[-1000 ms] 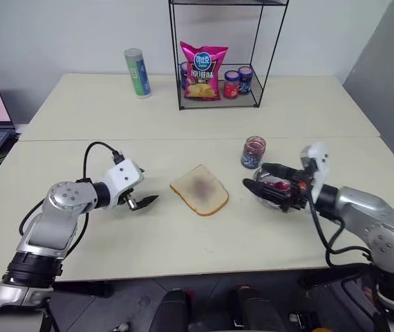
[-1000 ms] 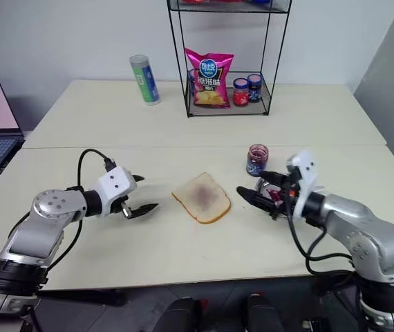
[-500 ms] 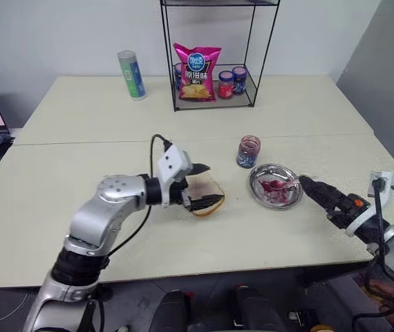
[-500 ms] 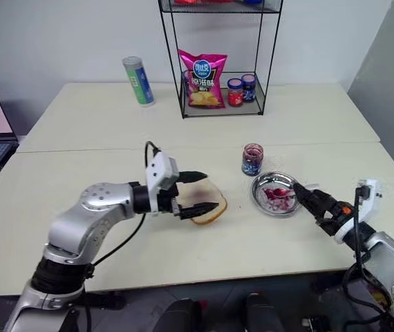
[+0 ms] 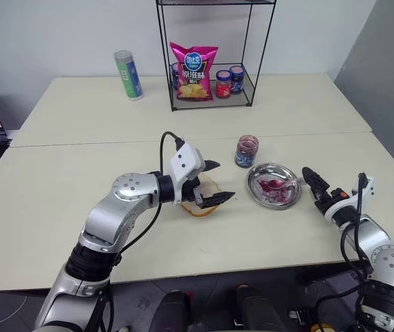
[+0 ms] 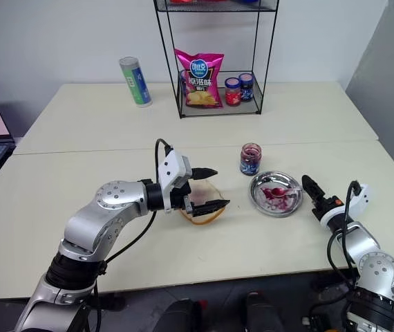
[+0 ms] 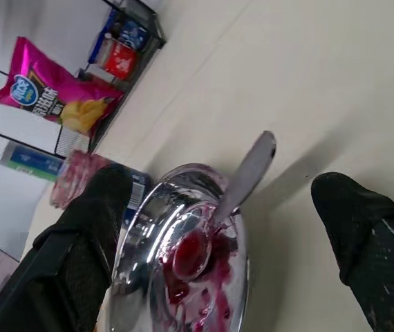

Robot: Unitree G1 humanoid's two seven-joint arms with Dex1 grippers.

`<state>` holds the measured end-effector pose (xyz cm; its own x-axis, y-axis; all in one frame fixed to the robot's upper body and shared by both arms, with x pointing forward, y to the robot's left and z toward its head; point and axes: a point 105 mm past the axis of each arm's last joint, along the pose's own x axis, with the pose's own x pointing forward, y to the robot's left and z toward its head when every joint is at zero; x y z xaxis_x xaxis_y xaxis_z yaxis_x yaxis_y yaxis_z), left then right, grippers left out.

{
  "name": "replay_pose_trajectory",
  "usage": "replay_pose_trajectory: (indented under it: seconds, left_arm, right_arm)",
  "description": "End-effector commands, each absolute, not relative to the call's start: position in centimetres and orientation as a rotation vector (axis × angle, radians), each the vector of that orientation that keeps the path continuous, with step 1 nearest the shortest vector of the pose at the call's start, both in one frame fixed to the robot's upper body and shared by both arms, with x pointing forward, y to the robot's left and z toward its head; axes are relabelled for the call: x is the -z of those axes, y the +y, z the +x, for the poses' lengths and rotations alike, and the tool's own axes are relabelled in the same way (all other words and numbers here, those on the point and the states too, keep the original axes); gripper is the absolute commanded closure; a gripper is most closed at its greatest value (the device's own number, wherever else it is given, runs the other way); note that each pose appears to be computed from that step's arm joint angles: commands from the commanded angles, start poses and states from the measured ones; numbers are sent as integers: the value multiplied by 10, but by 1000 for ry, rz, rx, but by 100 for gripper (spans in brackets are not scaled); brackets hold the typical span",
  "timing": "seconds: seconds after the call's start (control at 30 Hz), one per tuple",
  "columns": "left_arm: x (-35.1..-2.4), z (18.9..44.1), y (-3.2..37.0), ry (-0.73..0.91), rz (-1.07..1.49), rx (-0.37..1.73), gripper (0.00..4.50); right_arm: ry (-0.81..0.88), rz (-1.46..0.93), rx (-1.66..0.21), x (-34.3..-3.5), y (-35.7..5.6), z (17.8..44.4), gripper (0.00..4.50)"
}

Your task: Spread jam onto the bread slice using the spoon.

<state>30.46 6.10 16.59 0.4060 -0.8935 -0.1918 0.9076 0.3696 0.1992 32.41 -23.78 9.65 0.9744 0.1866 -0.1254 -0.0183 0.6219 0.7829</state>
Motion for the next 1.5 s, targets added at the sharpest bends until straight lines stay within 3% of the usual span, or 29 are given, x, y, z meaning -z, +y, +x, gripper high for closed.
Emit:
replay_pose_trajectory:
  seconds: [0.03, 0.23, 0.37, 0.8, 0.93, 1.2, 1.5]
  left_arm:
    - [-177, 297, 61, 2, 315, 1149, 4]
    - [-178, 298, 64, 6, 316, 1129, 4]
    - [-178, 298, 64, 9, 319, 1128, 0]
    - [-178, 301, 67, 17, 329, 1125, 0]
    - [-177, 303, 69, 20, 333, 1122, 0]
    - [-178, 309, 77, 17, 357, 1093, 0]
    - [-190, 319, 91, -20, 311, 1028, 0]
  right_arm:
    - [154, 873, -142, -105, -237, 338, 0]
    - [135, 878, -141, -105, -239, 349, 0]
    - [126, 891, -140, -104, -238, 353, 51]
    - [105, 899, -121, -104, -243, 351, 369]
    - [98, 907, -133, -106, -242, 350, 447]
    - [83, 800, -237, -129, -231, 346, 447]
    - [-87, 652, -407, -211, -219, 357, 447]
